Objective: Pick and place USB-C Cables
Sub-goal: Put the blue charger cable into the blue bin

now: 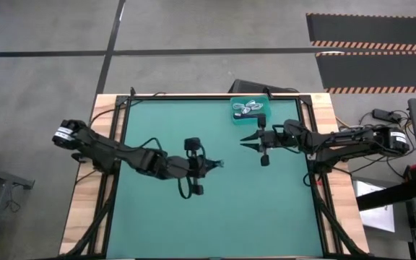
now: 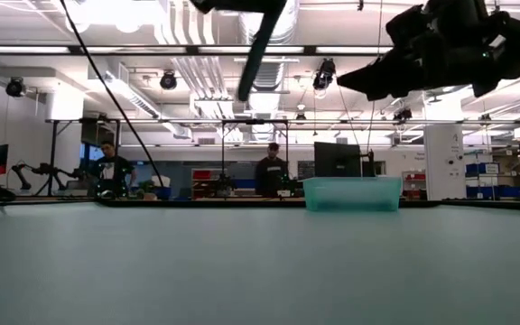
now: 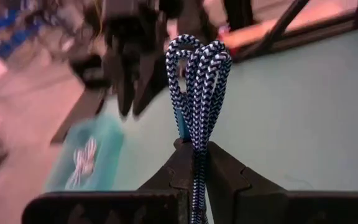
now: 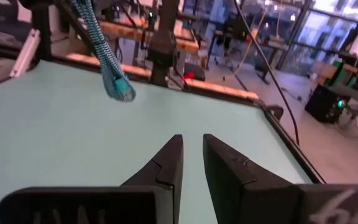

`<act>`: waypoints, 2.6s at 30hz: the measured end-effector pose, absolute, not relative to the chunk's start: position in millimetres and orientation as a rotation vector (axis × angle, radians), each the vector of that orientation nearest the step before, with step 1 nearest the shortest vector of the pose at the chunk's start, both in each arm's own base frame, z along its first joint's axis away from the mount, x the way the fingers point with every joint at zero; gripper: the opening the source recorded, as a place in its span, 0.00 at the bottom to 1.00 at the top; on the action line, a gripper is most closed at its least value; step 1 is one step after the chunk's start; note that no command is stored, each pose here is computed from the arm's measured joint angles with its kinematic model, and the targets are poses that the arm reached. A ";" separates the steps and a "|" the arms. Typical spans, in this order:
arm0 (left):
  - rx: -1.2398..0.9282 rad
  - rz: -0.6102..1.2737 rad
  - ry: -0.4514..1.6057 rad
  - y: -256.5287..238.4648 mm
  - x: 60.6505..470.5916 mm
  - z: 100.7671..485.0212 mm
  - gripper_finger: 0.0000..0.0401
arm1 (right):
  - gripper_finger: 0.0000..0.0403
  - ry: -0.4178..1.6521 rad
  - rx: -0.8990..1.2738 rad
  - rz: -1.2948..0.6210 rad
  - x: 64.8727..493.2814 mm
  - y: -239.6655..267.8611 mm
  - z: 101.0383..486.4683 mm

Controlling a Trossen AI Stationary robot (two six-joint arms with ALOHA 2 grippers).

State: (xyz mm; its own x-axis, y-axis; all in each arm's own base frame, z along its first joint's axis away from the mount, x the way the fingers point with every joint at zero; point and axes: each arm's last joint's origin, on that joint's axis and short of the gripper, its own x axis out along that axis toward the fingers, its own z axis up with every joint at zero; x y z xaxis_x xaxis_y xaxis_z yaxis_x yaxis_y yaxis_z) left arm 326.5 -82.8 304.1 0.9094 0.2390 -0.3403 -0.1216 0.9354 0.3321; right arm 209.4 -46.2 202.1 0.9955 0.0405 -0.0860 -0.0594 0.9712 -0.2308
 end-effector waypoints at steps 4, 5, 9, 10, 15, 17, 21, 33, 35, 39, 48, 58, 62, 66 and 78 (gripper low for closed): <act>0.360 0.180 0.348 -78.6 334.4 303.1 0.02 | 0.13 0.052 -0.244 0.080 209.8 -39.1 202.6; 0.360 0.174 0.332 -77.1 336.3 302.4 0.02 | 0.13 0.048 -0.248 0.088 210.2 -37.4 203.0; 0.346 0.115 0.283 -67.9 338.4 292.0 0.03 | 0.13 0.032 -0.269 0.113 213.1 -32.1 207.4; 0.344 0.109 0.273 -65.2 338.1 287.2 0.03 | 0.13 0.027 -0.277 0.119 213.7 -30.8 208.4; 0.321 0.143 0.216 -51.5 336.4 273.1 0.03 | 0.13 0.017 -0.284 0.127 215.1 -29.2 211.1; 0.313 0.153 0.192 -48.0 335.8 270.5 0.03 | 0.13 0.017 -0.280 0.126 215.2 -29.3 211.4; 0.299 0.165 0.144 -43.2 334.7 267.9 0.03 | 0.13 0.017 -0.263 0.126 215.3 -29.3 211.6; 0.274 0.197 0.057 -36.5 336.9 277.3 0.03 | 0.19 -0.025 -0.210 0.128 215.6 -27.6 216.1; 0.274 0.198 0.057 -36.1 336.9 277.3 0.03 | 0.23 -0.035 -0.208 0.133 215.8 -26.0 217.1; 0.274 0.201 0.058 -35.2 337.1 277.2 0.03 | 0.33 -0.058 -0.210 0.135 216.5 -24.0 218.8; 0.270 0.204 0.052 -34.6 337.2 277.6 0.03 | 0.45 -0.092 -0.182 0.135 229.6 -25.4 212.0; 0.270 0.204 0.052 -34.6 337.2 277.6 0.03 | 0.46 -0.060 -0.178 0.204 271.0 -29.8 211.8; 0.259 0.204 0.052 -34.6 337.2 277.3 0.03 | 0.45 -0.062 -0.180 0.251 283.5 -30.3 213.0; 0.251 0.204 0.052 -34.6 337.2 277.2 0.03 | 0.44 -0.065 -0.190 0.272 292.1 -31.1 213.9; 0.247 0.204 0.056 -34.6 337.1 276.2 0.03 | 0.29 -0.067 -0.206 0.291 295.7 -31.8 216.6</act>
State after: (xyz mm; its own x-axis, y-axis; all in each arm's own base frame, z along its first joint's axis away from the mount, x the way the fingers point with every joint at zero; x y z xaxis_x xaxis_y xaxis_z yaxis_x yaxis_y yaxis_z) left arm 337.1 -34.6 276.2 0.9778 0.2072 -0.0297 -0.1936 0.9491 0.2485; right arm 295.7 -31.8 216.6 0.9558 0.2916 0.0364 -0.2779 0.9372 -0.2107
